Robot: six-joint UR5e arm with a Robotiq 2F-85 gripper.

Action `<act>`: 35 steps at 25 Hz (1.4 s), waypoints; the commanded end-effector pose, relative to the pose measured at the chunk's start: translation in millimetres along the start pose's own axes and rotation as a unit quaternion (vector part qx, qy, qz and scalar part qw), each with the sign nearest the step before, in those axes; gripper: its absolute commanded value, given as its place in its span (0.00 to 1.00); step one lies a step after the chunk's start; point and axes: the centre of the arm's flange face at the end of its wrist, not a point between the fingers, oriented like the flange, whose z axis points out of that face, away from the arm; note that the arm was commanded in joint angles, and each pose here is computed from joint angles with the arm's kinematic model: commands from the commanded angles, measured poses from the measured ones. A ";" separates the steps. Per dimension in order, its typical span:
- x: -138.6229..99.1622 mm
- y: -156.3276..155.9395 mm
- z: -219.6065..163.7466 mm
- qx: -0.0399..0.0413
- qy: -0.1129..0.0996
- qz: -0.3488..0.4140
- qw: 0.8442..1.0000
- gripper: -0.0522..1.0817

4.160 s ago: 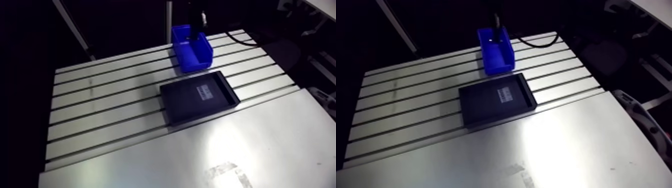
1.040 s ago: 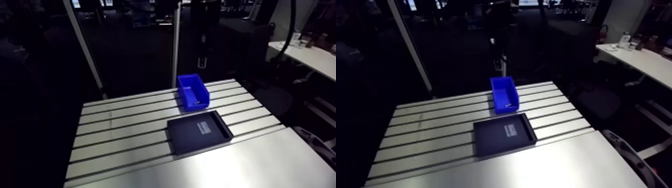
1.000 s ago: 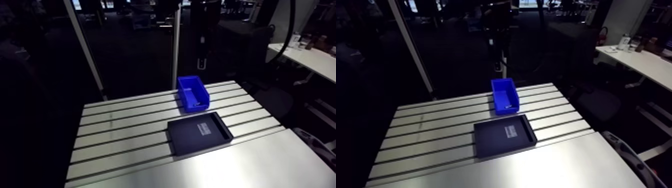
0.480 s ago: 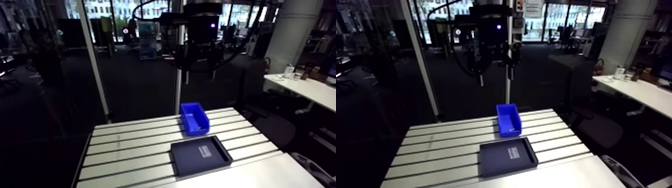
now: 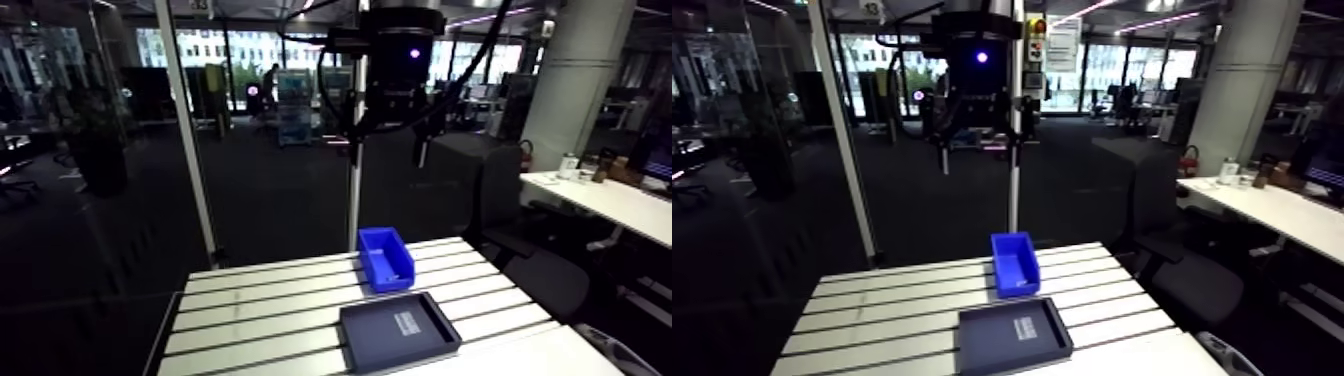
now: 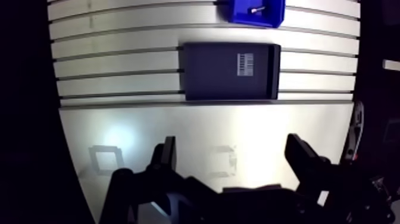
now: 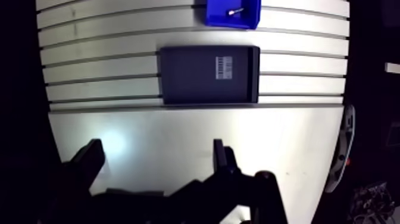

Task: Pick up the M10 bolt from the tray and put it into the blue bin.

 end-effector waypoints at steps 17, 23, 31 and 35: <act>-8.2 -5.6 -12.9 -0.006 0.008 -0.007 1.000 0.05; -7.5 -9.0 -9.9 -0.006 0.005 -0.011 1.000 0.05; -7.8 -19.9 -9.1 -0.006 0.004 -0.023 1.000 0.05; -7.4 -21.3 -8.4 -0.005 0.003 -0.024 1.000 0.05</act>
